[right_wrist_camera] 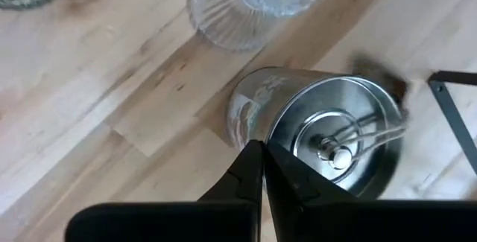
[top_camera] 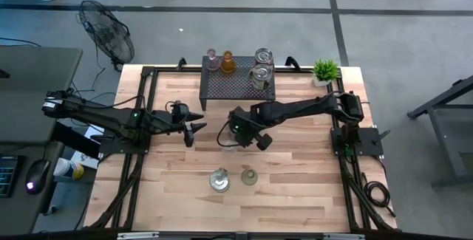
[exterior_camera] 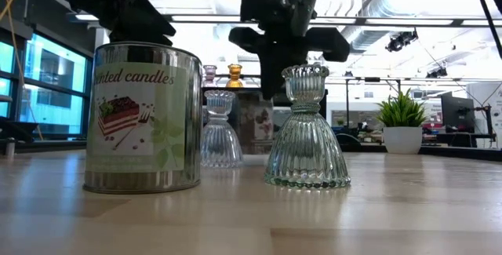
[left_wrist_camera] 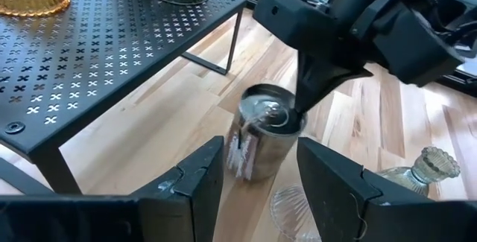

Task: Pick & Place candle stick holders
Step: Put the brown scented candle on the shelf aligned with the other scented candles

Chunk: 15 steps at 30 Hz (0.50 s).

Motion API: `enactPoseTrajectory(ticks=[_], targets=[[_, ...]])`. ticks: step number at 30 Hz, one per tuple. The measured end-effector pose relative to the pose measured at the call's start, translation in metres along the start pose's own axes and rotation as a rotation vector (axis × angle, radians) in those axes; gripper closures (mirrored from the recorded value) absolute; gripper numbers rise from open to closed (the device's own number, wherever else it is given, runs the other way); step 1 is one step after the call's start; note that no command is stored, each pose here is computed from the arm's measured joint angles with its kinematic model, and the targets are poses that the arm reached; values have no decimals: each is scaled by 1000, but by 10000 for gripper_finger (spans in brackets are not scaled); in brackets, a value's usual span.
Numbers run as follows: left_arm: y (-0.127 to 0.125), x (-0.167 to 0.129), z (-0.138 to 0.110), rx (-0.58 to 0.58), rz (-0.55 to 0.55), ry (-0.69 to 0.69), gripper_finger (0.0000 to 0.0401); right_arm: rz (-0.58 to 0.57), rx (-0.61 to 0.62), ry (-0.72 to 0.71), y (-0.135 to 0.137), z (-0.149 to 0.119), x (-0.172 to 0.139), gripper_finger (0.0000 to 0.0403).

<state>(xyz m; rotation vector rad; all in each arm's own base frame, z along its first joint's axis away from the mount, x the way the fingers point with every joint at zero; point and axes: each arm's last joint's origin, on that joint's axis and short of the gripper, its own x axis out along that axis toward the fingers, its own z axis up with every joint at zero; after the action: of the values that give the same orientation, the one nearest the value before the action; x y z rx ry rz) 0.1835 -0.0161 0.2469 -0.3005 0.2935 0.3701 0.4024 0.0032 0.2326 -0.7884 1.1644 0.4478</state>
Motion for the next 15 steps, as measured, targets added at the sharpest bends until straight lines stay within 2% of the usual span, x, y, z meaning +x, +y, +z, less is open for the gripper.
enactPoseTrajectory(ticks=[15], targets=[[0,0,0,0,-5,2,235,36,21,19,3,-3,-3,402]])
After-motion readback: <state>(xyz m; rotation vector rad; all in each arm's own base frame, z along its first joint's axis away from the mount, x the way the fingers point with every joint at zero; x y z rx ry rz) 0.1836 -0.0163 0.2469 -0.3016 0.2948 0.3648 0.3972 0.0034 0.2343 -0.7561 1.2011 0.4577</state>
